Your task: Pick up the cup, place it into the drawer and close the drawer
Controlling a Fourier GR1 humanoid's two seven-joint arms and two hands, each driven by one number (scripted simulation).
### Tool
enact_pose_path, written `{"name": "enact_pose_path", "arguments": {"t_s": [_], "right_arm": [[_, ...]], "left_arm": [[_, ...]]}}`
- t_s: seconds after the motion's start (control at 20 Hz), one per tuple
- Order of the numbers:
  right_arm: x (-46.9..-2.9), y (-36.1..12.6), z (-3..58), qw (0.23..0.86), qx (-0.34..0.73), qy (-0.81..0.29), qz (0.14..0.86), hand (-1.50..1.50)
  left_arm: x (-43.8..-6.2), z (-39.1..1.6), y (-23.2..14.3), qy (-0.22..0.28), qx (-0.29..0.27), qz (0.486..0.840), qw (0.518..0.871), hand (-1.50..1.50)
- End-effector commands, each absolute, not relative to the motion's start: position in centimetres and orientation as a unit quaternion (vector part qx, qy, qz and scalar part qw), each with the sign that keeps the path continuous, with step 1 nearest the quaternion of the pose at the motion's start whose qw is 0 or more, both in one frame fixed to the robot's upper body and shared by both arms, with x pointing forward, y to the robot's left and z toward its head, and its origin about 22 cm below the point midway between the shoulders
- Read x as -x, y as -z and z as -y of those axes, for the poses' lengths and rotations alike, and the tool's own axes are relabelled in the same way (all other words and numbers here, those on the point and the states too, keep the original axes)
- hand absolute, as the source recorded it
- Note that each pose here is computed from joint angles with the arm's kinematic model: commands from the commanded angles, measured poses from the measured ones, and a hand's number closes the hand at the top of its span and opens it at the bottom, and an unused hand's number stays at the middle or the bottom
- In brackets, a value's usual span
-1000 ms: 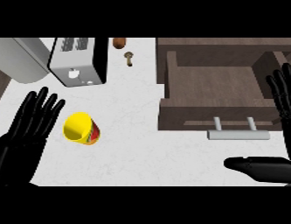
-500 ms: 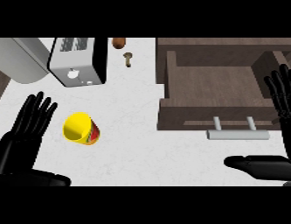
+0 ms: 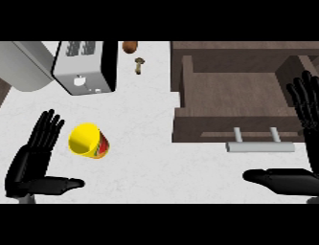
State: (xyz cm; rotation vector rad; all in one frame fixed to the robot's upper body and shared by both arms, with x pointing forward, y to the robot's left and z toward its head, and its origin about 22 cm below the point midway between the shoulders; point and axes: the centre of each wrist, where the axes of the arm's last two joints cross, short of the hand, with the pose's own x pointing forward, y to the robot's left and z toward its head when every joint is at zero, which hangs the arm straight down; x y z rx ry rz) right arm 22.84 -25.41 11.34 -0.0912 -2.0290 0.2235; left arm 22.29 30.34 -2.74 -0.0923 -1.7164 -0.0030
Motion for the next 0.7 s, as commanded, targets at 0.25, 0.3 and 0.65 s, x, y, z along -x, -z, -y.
{"name": "enact_pose_path", "arguments": {"t_s": [0.25,0.3,0.65], "right_arm": [[-24.3,-11.6,26.6,0.523,0.039,-0.095,0.846,-1.50],[-21.6,-13.2,26.8,0.523,0.037,-0.102,0.846,-1.50],[-23.8,-11.6,26.2,0.524,0.032,-0.098,0.845,-1.50]], "left_arm": [[-23.4,-31.4,9.6,0.003,0.009,0.740,0.672,-1.50],[-22.6,-33.2,9.6,-0.008,0.007,0.733,0.681,-1.50],[-22.7,-33.7,13.6,-0.025,0.015,0.741,0.671,-1.50]]}}
